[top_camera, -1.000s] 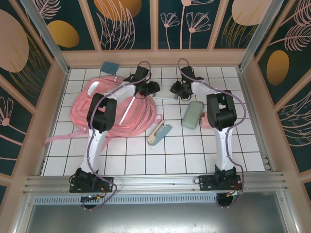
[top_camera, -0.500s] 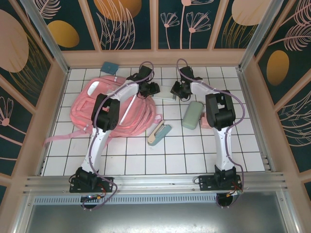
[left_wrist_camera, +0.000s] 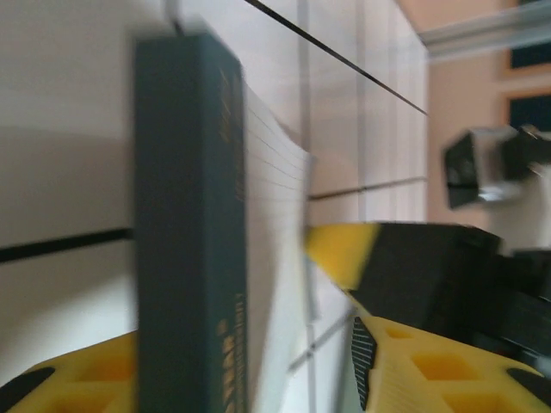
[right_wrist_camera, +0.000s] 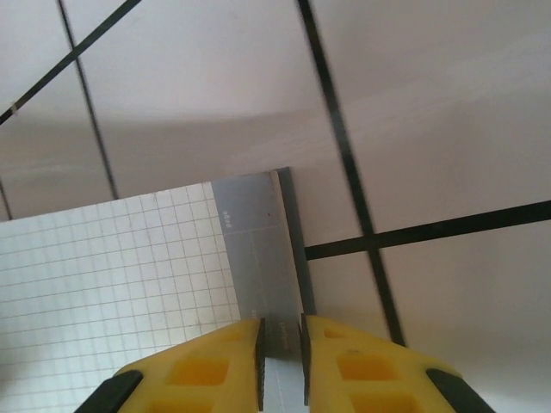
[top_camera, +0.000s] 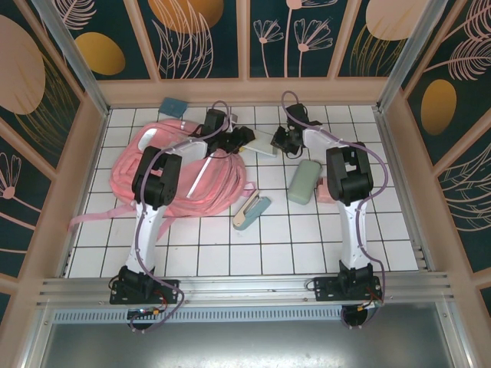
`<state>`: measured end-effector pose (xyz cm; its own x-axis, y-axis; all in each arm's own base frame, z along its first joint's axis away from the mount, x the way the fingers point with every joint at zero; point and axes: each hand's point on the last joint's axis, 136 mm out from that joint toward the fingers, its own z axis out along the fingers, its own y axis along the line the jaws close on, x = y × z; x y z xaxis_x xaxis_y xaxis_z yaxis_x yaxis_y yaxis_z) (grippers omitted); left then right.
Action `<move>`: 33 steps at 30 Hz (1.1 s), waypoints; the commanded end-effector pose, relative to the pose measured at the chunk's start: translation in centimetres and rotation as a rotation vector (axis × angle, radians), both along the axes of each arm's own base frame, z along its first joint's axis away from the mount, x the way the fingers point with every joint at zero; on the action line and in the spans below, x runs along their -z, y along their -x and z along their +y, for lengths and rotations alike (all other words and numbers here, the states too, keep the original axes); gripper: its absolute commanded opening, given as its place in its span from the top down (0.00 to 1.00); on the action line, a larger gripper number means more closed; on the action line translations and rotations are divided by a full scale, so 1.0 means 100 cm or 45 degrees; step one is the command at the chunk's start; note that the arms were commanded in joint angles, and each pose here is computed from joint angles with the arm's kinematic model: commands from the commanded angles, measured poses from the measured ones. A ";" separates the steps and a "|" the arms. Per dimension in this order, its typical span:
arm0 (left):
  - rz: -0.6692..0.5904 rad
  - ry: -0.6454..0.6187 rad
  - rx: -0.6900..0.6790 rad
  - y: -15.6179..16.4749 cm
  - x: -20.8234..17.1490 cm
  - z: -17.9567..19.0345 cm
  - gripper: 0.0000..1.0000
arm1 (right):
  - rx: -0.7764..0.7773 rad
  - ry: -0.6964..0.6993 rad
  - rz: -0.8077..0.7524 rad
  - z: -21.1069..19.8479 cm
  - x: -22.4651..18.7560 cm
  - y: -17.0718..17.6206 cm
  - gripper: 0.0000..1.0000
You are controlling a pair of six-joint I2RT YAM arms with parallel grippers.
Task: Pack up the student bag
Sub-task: Pick up the book from the top-center of the table, then pass the book.
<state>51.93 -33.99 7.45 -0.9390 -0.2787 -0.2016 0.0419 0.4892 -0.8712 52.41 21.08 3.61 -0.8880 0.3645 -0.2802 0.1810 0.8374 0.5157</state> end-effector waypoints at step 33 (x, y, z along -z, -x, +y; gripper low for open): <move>-0.255 0.342 0.047 0.032 -0.155 0.002 1.00 | -0.128 -0.880 -0.322 -0.009 -0.154 0.026 0.34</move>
